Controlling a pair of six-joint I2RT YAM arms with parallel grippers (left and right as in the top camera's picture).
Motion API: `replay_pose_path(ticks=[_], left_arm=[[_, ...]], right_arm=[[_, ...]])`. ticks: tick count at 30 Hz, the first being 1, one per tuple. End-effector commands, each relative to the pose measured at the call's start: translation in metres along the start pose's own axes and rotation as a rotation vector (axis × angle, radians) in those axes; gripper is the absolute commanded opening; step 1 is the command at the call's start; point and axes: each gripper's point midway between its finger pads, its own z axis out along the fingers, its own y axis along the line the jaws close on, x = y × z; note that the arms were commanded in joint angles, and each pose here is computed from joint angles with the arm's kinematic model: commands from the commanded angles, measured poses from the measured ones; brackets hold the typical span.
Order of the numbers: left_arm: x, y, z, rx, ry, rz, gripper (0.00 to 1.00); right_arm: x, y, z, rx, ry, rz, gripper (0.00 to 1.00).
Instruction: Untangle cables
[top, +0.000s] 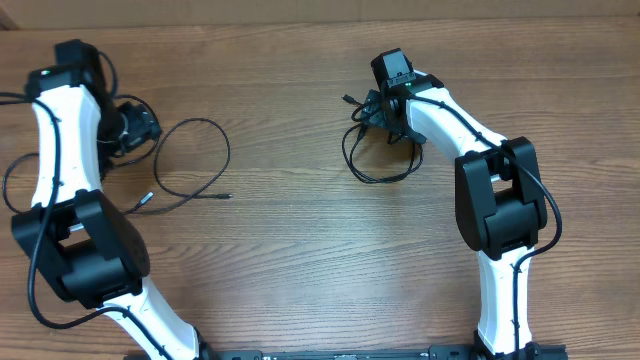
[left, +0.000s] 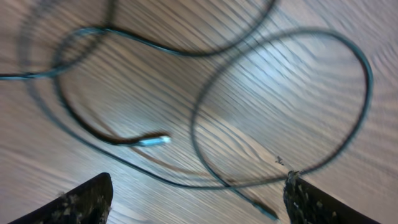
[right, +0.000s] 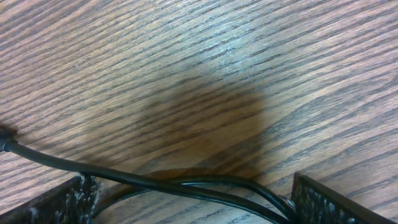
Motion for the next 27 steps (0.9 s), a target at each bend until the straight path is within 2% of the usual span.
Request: replay_pose_path(ticks=[1,11,13,21,24,25,27], left_arm=[[0.024,-0.027,0.007,0.049,0.037,0.094,0.89],[0.083,-0.088,0.066,0.061,0.056,0.295,0.95],[0.094,-0.097,0.073,0.056,0.055,0.334,0.94],[0.114,-0.101,0.083,0.023,0.064,0.462,0.90],[0.111,-0.087,0.087,-0.050,0.047,0.471,0.78],[0.108,-0.082,0.089,-0.078,0.034,0.469,0.69],[0.100,-0.071,0.092,-0.147,-0.006,0.466,0.44]], right_arm=[[0.007,-0.004,0.010,0.017,0.019,-0.001,1.00],[0.007,-0.004,0.010,0.017,0.019,0.000,1.00],[0.007,-0.004,0.010,0.017,0.019,0.000,1.00],[0.007,-0.004,0.010,0.017,0.019,0.000,1.00],[0.007,-0.004,0.010,0.017,0.019,0.000,1.00],[0.007,-0.004,0.010,0.017,0.019,0.000,1.00],[0.007,-0.004,0.010,0.017,0.019,0.000,1.00]])
